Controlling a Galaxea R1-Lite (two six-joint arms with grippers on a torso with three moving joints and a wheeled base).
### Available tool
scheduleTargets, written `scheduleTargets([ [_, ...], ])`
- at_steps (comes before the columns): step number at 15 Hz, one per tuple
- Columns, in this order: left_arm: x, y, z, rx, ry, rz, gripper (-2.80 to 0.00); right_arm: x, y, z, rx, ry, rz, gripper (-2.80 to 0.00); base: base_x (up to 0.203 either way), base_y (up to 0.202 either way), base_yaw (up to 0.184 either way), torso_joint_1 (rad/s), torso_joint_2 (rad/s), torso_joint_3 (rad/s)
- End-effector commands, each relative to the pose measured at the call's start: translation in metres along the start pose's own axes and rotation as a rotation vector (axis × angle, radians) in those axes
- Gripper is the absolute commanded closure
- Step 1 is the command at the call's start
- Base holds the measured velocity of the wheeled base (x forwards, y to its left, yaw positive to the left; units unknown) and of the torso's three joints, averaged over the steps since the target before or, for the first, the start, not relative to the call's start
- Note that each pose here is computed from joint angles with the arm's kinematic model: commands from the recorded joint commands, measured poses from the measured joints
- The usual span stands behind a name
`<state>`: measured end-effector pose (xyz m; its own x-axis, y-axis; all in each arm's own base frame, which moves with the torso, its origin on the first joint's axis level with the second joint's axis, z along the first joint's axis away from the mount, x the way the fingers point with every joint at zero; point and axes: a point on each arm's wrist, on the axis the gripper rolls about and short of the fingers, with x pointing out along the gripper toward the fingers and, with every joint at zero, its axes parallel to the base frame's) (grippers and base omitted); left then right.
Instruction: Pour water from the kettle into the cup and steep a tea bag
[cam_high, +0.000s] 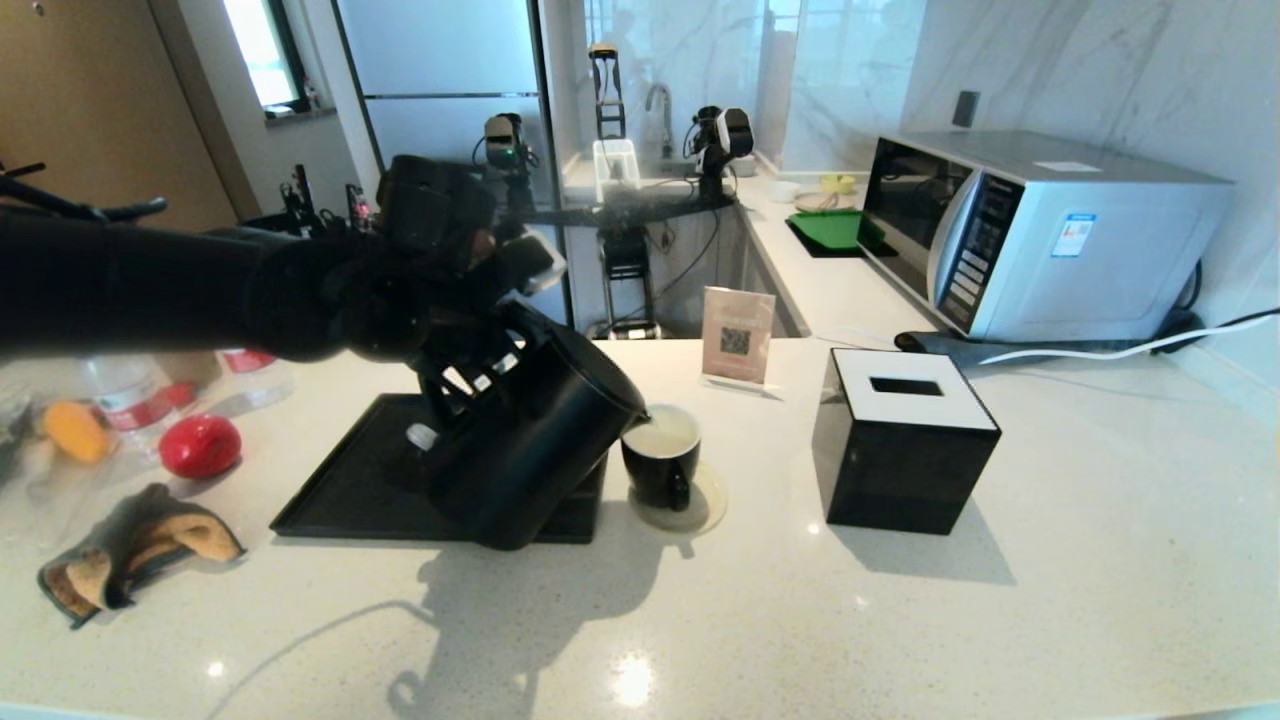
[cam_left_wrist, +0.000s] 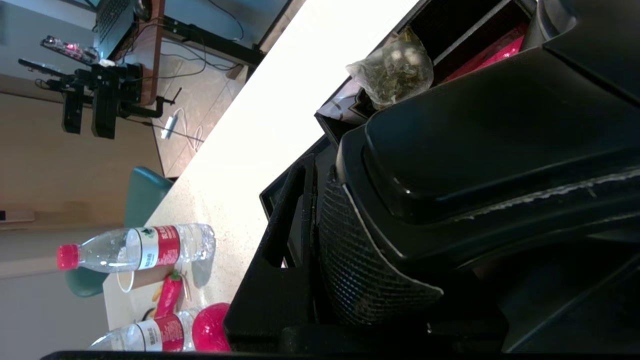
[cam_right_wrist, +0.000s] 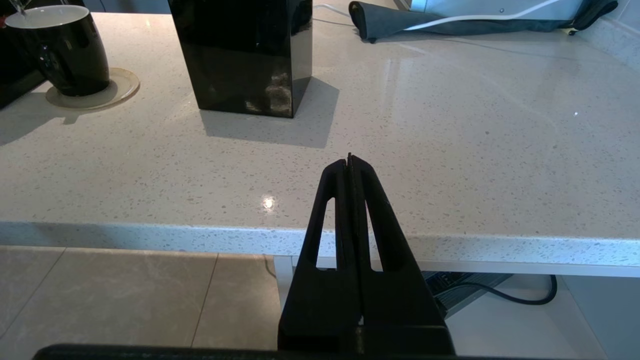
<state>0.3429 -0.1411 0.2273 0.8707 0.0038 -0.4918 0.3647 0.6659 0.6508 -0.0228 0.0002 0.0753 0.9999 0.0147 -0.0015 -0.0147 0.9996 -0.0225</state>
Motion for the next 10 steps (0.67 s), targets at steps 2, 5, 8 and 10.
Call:
scheduleTargets([
  [2,-0.0011,0.0002,0.0001,0.002,0.001,0.001,0.00,0.0000,0.0000,0.0000,0.000,0.000,0.001,0.00,0.000,0.000,0.000,0.000,0.00,0.000],
  [5,-0.0009,0.0004,-0.0005,0.004,0.005,0.000,0.00,0.0000,0.0000,0.0000,0.000,0.000,0.001,0.00,0.000,0.000,0.000,0.000,0.00,0.000],
  [8,-0.0011,0.0001,-0.0002,0.003,0.004,0.000,0.00,0.0000,0.0000,0.0000,0.000,0.000,0.001,0.00,0.000,0.000,0.000,0.000,0.00,0.000],
  [10,-0.0010,0.0003,-0.0005,0.005,0.005,-0.001,0.00,0.0000,0.0000,0.0000,0.000,0.000,0.001,0.00,0.000,0.000,0.000,0.000,0.00,0.000],
])
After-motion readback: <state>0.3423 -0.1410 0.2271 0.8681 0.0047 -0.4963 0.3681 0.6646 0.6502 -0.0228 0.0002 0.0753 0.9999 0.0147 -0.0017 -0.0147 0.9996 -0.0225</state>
